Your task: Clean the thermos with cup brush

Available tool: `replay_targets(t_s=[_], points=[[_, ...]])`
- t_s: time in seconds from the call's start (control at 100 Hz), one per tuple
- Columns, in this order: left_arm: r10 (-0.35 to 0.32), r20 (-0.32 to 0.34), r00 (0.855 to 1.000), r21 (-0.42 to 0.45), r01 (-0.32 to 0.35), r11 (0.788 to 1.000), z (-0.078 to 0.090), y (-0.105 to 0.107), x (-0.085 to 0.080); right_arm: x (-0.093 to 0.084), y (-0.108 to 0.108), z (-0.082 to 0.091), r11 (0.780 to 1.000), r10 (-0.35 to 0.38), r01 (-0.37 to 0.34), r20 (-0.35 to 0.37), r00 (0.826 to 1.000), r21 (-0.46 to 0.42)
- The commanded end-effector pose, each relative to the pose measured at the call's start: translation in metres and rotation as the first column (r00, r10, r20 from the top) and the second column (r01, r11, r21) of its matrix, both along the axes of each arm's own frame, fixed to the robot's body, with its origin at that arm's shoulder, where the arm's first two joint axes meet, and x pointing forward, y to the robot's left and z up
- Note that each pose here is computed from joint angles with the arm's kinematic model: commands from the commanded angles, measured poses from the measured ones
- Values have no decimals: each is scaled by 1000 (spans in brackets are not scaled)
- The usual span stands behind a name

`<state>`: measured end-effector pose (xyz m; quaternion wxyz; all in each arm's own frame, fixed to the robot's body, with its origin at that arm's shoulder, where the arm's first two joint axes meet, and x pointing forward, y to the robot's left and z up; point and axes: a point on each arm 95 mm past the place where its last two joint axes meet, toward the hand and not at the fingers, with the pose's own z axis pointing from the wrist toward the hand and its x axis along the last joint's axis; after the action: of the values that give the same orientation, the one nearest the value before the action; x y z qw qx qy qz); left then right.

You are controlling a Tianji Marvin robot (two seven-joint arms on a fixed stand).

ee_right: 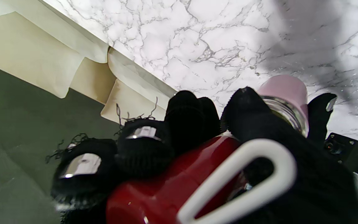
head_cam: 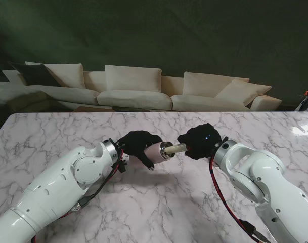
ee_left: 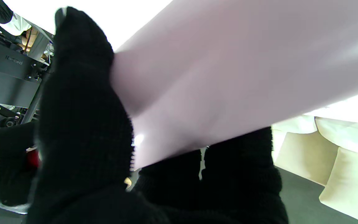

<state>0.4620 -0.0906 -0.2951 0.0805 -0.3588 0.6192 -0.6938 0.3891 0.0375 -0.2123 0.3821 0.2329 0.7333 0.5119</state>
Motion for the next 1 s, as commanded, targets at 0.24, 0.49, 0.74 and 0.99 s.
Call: replay_targets(t_s=[0.24,0.49,0.74,0.99], points=[[-8,-9,1000,7,8,1000,-1,-2,-1,3,7,-4,1000,14,-14,-31,999,-9],[21,-21,1000,20,-20,1000,-7,7,3,-3,-4,6,1000,-2,2,7,1000,11],[9,-15,1000,6,-9,1000,-3,2,2,3,4,-5,1000,-3,4,-22,1000,18],[-6,-15,1000,6,6,1000,-3,-1,1,7,13,-12,1000,8,-7,-47,999,19]])
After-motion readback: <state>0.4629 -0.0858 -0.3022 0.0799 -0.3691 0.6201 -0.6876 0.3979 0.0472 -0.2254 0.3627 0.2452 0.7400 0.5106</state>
